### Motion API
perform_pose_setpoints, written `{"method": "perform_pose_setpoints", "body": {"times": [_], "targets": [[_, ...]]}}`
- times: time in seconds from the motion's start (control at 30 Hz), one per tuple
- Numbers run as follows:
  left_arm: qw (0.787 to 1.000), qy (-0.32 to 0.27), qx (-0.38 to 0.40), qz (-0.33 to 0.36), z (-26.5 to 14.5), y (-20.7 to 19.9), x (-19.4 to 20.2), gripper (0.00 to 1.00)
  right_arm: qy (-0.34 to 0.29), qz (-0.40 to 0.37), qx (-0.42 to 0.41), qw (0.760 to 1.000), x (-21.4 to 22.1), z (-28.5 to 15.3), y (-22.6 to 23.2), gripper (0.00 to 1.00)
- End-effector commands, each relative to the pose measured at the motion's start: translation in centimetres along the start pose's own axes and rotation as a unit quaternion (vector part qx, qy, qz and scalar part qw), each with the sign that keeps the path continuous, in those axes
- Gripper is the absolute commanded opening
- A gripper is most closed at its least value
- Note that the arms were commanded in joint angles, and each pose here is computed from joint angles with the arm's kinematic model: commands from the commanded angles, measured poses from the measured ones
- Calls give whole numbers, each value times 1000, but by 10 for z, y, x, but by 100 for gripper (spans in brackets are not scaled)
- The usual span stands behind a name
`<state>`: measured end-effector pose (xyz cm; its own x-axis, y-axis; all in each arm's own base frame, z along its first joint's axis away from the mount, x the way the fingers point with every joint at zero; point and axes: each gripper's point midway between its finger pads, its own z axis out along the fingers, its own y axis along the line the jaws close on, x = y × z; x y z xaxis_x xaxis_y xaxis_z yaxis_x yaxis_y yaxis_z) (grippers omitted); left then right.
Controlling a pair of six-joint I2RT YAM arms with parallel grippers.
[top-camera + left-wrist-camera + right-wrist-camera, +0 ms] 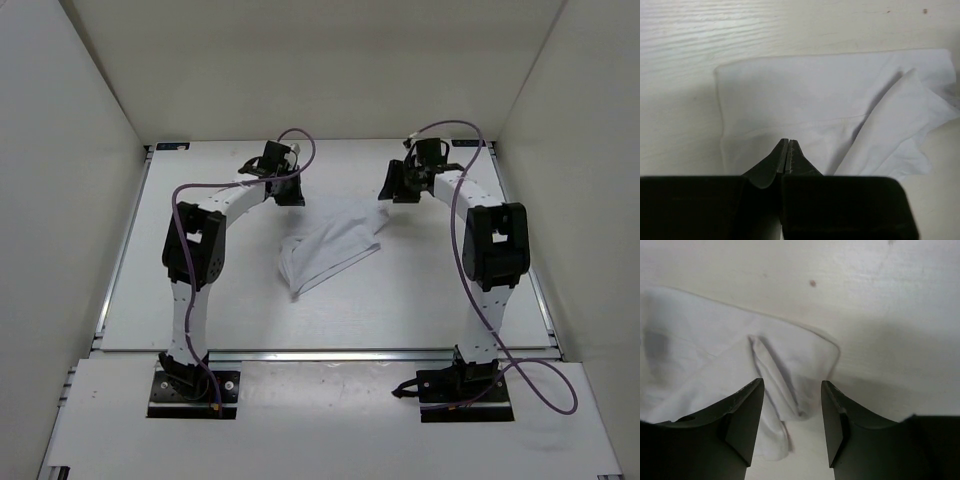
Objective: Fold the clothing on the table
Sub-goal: Flatten the skirt out
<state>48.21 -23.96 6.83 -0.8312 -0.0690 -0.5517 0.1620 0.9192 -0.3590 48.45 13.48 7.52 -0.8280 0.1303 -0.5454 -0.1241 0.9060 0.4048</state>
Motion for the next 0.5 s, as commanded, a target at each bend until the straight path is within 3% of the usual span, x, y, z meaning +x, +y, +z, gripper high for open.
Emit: {"method": "perform_pose_setpoints", "body": {"times": [0.0,0.1,0.13,0.23,0.27,0.47], "targets": [[1000,23,17,7,11,-21,9,5,-39,-45,-36,998,-41,-22,40,47],[999,37,18,-4,26,-25,19,0,-31,-41,-67,996,-26,-32,60,47],[999,42,17,-9,31,-27,23,0,-25,-34,-67,997,-15,-33,59,42],[998,56,19,-5,41,-32,32,0,14,-37,-81,996,27,-28,63,17],[998,64,14,-5,43,-31,37,0,31,-38,-84,995,44,-26,62,3],[997,78,-18,-1,50,-23,42,0,89,-90,-76,989,98,-7,89,0]]}}
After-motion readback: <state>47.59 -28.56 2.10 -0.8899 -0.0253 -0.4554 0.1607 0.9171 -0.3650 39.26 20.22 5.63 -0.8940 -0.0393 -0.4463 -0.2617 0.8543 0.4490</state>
